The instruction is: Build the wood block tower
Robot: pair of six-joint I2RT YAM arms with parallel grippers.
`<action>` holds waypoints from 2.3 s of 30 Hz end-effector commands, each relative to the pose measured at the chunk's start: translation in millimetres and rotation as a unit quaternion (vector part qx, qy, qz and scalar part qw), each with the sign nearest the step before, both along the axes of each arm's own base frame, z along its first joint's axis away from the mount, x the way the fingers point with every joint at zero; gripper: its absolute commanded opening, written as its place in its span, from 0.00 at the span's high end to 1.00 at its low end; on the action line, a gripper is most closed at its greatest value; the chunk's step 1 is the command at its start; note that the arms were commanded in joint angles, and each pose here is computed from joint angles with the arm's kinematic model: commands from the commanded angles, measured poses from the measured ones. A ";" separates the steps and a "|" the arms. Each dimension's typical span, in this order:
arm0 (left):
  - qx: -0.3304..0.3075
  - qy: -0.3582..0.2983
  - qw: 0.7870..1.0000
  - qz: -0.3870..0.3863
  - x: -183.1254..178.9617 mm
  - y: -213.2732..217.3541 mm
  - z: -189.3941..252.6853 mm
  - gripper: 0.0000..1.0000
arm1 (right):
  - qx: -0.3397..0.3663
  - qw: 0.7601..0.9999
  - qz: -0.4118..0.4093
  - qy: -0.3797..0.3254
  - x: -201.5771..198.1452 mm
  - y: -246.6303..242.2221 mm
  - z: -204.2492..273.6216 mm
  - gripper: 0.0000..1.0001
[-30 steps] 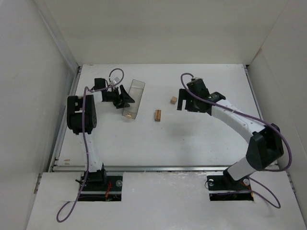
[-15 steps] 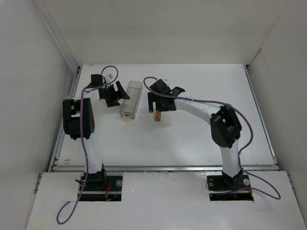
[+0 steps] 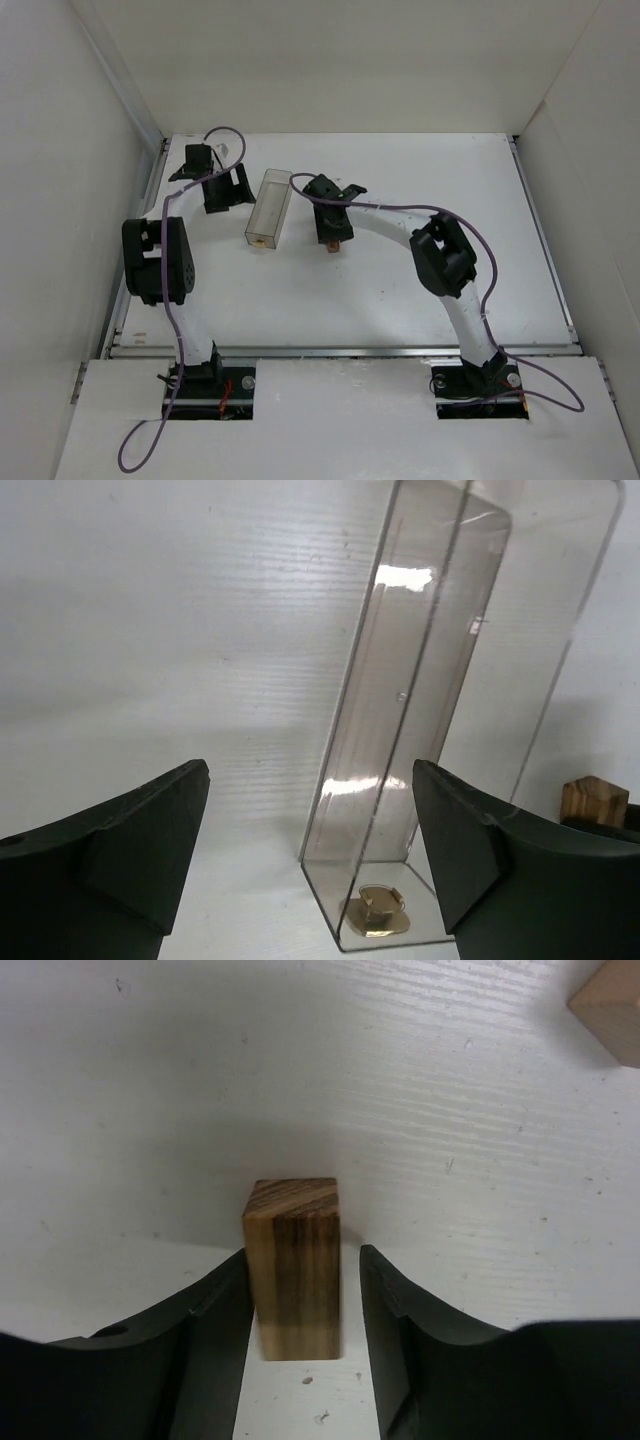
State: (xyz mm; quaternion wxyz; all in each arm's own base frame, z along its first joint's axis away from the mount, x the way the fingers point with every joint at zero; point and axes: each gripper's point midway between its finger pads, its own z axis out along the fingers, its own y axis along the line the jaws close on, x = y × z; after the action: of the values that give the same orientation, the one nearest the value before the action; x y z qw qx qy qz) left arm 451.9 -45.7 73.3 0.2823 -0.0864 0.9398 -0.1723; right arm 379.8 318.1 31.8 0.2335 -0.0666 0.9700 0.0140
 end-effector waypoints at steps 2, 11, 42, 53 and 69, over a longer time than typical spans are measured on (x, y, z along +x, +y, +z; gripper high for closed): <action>0.067 -0.104 0.992 -0.033 9.1 6.6 68.9 0.22 | 0.024 0.999 0.030 -0.008 4.0 17.3 10.4 0.55; 0.046 -0.179 0.959 -0.212 -4.6 -55.6 131.7 0.26 | 0.121 0.972 0.159 -0.126 -10.1 25.5 119.1 1.00; -0.119 -0.115 0.833 -0.527 -157.8 -261.7 197.3 0.22 | 0.136 0.758 0.366 -0.522 -64.3 -18.5 247.8 1.00; -0.116 -0.088 0.839 -0.525 -157.5 -269.5 173.4 0.61 | 0.136 0.757 0.365 -0.525 -66.9 -21.3 250.9 1.00; 0.075 -0.163 0.856 -0.485 -77.7 -246.2 128.9 1.00 | 0.179 0.817 0.293 -0.463 -85.6 -54.0 240.1 0.00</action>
State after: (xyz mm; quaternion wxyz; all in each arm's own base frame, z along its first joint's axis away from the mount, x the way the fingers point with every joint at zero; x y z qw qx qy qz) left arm 334.4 -304.2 212.4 0.2535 0.4052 0.8198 -0.3155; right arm 306.1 277.9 241.0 0.6256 -0.3474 0.6699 0.1979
